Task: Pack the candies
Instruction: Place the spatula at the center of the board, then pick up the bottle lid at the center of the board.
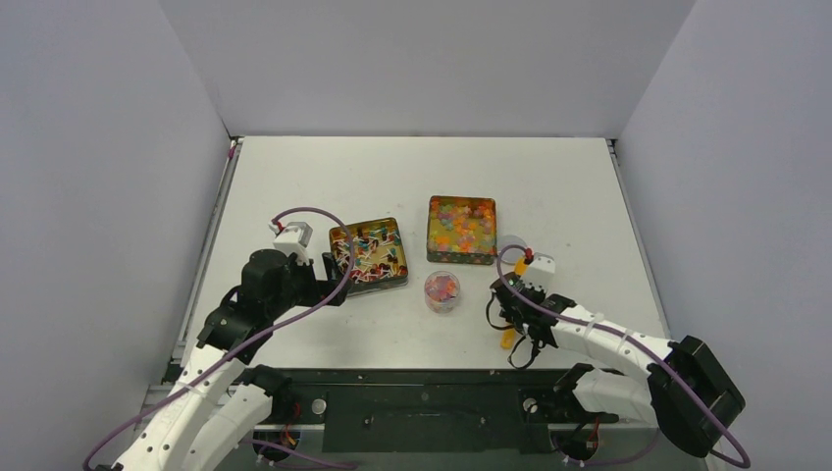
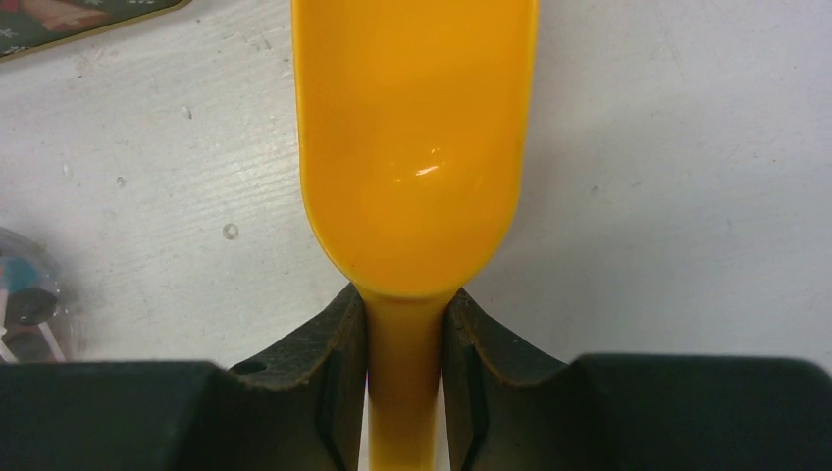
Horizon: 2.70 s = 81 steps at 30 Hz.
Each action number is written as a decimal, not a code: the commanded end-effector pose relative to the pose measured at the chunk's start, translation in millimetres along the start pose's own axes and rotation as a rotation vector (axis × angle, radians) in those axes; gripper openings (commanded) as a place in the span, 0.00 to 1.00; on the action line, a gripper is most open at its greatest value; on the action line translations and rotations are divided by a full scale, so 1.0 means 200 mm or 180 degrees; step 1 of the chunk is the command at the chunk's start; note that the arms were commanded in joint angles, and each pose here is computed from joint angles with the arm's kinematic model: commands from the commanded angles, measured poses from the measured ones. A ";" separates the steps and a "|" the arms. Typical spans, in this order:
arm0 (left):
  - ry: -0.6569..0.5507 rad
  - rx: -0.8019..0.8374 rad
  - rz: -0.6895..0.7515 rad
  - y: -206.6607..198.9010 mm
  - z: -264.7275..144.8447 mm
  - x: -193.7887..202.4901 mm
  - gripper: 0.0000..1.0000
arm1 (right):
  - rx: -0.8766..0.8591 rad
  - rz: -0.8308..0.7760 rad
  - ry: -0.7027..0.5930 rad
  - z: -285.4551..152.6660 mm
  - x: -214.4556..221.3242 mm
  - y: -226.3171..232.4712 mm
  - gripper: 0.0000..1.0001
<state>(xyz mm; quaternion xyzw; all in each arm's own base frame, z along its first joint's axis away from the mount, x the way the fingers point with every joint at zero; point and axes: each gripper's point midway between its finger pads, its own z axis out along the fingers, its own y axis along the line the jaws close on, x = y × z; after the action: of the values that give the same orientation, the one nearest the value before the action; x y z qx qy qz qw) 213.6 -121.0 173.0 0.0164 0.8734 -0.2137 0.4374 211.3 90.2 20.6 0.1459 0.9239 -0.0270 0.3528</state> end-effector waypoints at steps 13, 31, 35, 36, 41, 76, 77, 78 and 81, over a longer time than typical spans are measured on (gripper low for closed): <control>-0.0186 0.0054 0.0041 -0.03 0.00 -0.08 0.96 | -0.0095 0.0198 -0.0377 -0.12 -0.27 -0.03 0.42; -0.0166 0.0070 0.0044 -0.03 0.01 -0.08 0.96 | -0.0014 0.0069 -0.0604 -0.25 -0.79 -0.06 0.75; -0.0169 0.0072 0.0040 -0.04 0.01 -0.08 0.96 | 0.0035 0.0086 -0.0529 -0.18 -0.85 -0.07 0.81; -0.0172 0.0071 0.0040 -0.03 0.01 -0.08 0.96 | 0.0017 0.0096 -0.0540 -0.17 -0.87 -0.06 0.84; -0.0176 0.0064 0.0041 -0.03 0.00 -0.08 0.96 | 0.0021 0.0116 -0.0353 -0.05 -0.88 -0.05 0.99; -0.0202 0.0021 0.0035 -0.02 0.00 -0.09 0.96 | -0.0496 -0.0574 0.0499 0.44 -0.73 0.32 1.00; -0.0202 0.0022 0.0036 -0.02 0.00 -0.09 0.96 | -0.0504 -0.0586 0.0494 0.44 -0.73 0.34 1.00; -0.0205 0.0020 0.0036 -0.02 0.00 -0.09 0.96 | -0.0502 -0.0596 0.0504 0.44 -0.72 0.34 1.00; -0.0210 0.0020 0.0036 -0.02 0.00 -0.09 0.96 | -0.0471 -0.0621 0.0503 0.45 -0.72 0.36 1.00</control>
<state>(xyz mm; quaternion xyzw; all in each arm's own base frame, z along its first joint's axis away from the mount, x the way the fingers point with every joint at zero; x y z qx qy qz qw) 215.2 -119.0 171.1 0.0130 0.8754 -0.2061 0.4371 378.3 96.7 41.8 0.0402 0.9635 0.0125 0.2643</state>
